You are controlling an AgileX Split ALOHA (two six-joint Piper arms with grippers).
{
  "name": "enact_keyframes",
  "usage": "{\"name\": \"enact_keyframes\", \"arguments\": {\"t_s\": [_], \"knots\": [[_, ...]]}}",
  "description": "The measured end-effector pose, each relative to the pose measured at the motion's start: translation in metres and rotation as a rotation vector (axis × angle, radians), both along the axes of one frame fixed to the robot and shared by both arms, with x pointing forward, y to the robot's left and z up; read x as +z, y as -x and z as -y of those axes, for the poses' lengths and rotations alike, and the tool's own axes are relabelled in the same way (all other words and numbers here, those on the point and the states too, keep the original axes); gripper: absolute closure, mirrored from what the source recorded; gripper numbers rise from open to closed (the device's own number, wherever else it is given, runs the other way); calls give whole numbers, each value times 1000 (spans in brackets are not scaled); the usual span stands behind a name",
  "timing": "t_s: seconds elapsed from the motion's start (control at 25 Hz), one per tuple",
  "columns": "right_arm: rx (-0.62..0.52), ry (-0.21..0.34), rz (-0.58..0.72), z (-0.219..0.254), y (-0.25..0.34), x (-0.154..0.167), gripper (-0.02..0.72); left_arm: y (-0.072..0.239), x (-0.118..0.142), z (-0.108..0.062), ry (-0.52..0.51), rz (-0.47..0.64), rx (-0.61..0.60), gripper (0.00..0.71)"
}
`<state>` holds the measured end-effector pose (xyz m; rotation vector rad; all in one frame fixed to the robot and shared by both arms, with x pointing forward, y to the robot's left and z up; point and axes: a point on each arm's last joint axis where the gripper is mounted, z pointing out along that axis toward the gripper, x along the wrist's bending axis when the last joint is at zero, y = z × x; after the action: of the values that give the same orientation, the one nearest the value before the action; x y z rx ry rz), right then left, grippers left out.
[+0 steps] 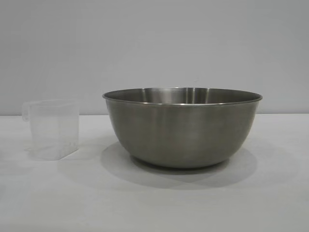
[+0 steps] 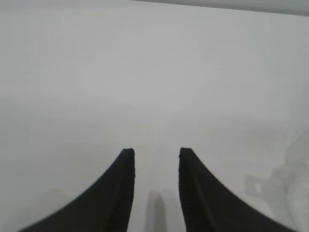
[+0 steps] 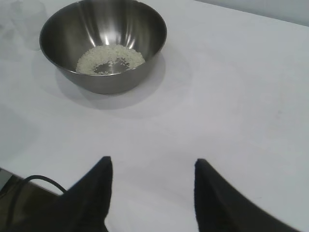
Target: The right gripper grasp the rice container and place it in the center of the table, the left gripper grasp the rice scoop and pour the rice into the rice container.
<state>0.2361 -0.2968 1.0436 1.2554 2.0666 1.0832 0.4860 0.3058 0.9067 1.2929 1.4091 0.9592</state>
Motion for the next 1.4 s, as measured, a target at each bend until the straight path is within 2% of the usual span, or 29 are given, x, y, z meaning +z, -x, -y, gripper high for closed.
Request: {"name": "enact_keyframes", "arguments": {"t_s": [0.16, 0.32, 0.44, 0.52, 0.72, 0.84, 0.92, 1.08, 1.28, 1.4], "knots": [[-1, 1, 1, 0, 0, 0, 334, 15, 68, 5, -46, 243, -48, 481], [-1, 1, 1, 0, 0, 0, 334, 57, 118, 10, -179, 256, -95, 481], [-1, 1, 1, 0, 0, 0, 334, 96, 134, 9, -241, 212, -71, 481], [-1, 1, 1, 0, 0, 0, 334, 120, 137, 5, -229, 162, -7, 481], [-1, 1, 1, 0, 0, 0, 334, 170, 147, -6, -211, 205, 152, 481], [-1, 2, 1, 0, 0, 0, 334, 186, 147, -11, -196, 170, 219, 481], [-1, 2, 1, 0, 0, 0, 334, 191, 149, -11, -230, 122, 199, 481], [-1, 2, 1, 0, 0, 0, 334, 203, 161, -5, -302, -19, 72, 481], [-1, 2, 1, 0, 0, 0, 334, 233, 188, 5, -250, -94, -50, 481], [-1, 2, 1, 0, 0, 0, 334, 256, 187, 8, -226, -81, -92, 481]]}}
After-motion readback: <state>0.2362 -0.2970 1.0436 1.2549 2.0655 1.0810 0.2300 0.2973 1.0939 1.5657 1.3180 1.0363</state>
